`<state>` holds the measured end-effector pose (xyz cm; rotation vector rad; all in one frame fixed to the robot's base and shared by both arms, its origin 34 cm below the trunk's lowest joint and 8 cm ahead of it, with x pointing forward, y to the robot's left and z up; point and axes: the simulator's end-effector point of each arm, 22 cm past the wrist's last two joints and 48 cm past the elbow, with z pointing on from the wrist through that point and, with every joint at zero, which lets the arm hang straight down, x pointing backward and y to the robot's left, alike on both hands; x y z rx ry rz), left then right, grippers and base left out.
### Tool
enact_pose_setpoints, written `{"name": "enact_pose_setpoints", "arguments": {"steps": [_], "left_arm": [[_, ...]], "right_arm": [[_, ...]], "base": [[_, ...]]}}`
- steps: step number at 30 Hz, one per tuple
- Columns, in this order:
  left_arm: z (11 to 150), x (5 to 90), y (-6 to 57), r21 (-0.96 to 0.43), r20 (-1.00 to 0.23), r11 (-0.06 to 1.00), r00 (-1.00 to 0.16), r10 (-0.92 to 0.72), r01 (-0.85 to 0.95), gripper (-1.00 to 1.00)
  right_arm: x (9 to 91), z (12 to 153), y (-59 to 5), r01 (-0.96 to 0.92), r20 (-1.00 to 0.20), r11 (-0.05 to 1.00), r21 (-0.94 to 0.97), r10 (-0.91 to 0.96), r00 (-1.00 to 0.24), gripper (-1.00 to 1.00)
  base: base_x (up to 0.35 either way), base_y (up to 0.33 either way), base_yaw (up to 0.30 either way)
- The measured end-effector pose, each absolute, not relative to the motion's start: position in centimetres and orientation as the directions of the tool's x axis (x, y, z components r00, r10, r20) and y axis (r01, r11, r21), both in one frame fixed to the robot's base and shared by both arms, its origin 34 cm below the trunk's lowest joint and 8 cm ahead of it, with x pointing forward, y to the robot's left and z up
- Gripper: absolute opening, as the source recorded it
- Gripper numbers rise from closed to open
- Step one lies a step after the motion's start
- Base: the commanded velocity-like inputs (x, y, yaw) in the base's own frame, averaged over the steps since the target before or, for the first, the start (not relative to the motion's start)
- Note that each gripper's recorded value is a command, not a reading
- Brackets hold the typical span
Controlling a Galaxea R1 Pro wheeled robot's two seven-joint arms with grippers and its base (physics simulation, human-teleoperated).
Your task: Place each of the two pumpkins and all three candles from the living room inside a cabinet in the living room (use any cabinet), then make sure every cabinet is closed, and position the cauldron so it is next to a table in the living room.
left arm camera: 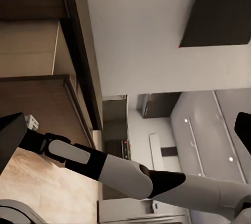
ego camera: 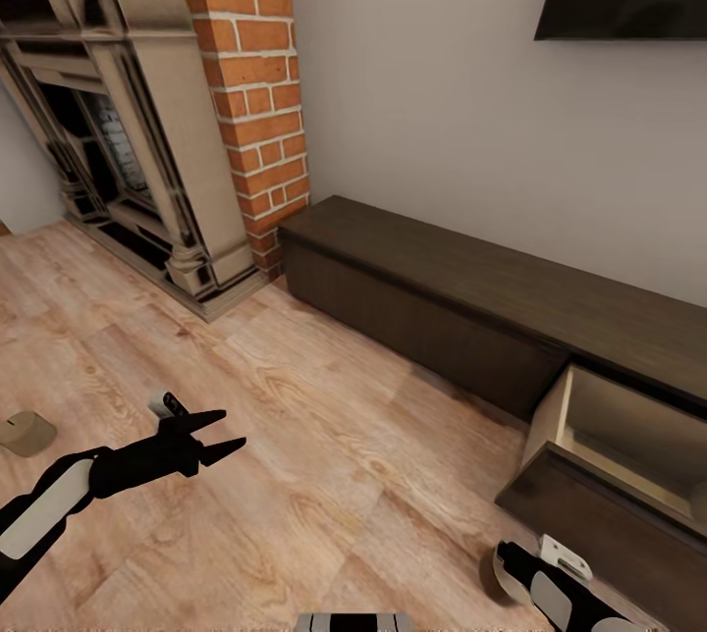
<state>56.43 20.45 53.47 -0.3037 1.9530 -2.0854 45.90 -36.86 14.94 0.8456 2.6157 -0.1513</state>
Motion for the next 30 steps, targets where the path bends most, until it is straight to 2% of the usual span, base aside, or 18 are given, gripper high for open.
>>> {"name": "enact_pose_setpoints", "arguments": {"steps": [7,13,30], "left_arm": [[53.0,56.5,20.4,-0.997,-0.017,-0.065,-0.942,-0.334,0.041,1.00],[54.9,56.3,20.8,-0.987,-0.019,-0.145,-0.943,-0.332,0.071,1.00],[54.7,55.9,20.8,-0.989,-0.031,-0.130,-0.948,-0.316,0.075,1.00]], "right_arm": [[45.5,14.4,-36.7,0.582,-0.383,0.813,0.010,0.541,-0.749,1.00],[45.6,14.4,-36.4,0.580,-0.383,0.814,0.015,0.541,-0.749,1.00],[46.0,14.5,-36.3,0.577,-0.392,0.816,0.025,0.539,-0.745,1.00]], "base": [[0.000,0.000,0.000],[0.000,0.000,0.000],[0.000,0.000,0.000]]}}
